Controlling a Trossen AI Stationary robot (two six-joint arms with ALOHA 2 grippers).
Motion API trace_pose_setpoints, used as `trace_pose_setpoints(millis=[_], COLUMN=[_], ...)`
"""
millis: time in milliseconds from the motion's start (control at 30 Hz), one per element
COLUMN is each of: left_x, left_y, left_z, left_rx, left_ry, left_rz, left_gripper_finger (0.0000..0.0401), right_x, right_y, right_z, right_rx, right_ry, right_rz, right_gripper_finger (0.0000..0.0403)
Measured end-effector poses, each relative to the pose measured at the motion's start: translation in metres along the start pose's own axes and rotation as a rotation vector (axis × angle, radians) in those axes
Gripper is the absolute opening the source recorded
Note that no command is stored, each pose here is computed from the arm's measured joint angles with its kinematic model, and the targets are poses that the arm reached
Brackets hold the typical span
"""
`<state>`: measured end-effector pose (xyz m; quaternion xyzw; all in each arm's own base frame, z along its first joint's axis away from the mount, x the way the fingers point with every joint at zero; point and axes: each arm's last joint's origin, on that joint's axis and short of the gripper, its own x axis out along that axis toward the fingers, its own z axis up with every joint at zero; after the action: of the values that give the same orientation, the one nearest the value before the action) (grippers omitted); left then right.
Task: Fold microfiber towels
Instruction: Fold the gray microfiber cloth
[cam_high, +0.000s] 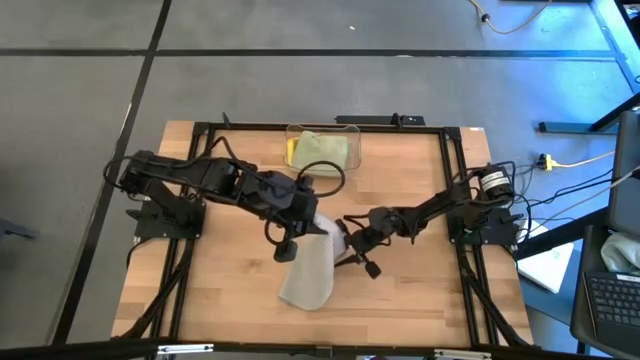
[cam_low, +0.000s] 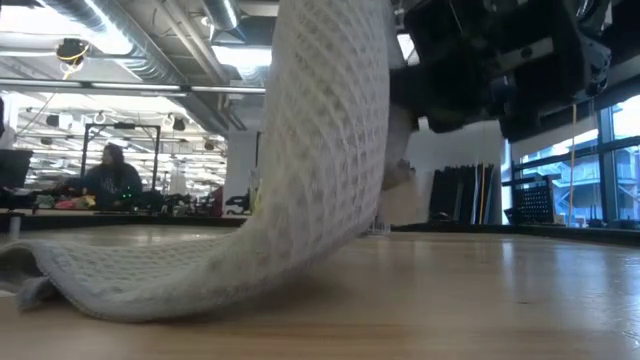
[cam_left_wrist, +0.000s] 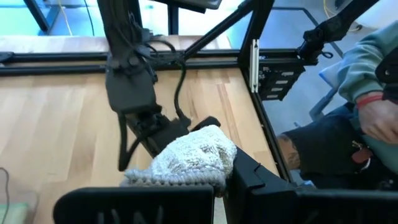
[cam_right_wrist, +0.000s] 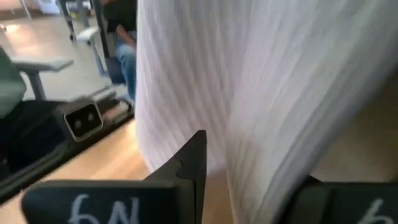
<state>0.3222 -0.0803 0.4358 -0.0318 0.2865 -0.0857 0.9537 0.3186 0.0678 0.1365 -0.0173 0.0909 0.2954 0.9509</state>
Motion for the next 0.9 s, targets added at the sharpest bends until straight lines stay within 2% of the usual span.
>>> trace_pose_setpoints(millis=[200, 433, 633, 767, 900], left_x=[-0.002, -0.003, -0.004, -0.005, -0.006], left_y=[-0.002, -0.002, -0.002, 0.001, 0.004], left_z=[-0.001, -0.009, -0.016, -0.022, -0.023], left_rx=[0.005, -0.019, -0.010, 0.002, 0.041], left_ry=[0.003, 0.081, 0.147, 0.208, 0.210], left_rz=[0.012, 0.029, 0.069, 0.129, 0.217], left_gripper_finger=[0.0000, 0.0000, 0.0000, 0.0000, 0.0000], right_x=[0.000, -0.006, -0.013, -0.027, -0.054], right_y=[-0.001, -0.012, -0.024, -0.034, -0.037], right_z=[-0.006, -0.005, -0.007, 0.004, 0.034], right_rx=[-0.031, -0.033, -0.049, -0.098, -0.198], right_ry=[0.047, 0.032, 0.044, 0.091, 0.161], right_rz=[-0.002, 0.037, 0.016, -0.056, -0.227], right_gripper_finger=[0.0066, 0.0008, 0.0006, 0.0006, 0.0004])
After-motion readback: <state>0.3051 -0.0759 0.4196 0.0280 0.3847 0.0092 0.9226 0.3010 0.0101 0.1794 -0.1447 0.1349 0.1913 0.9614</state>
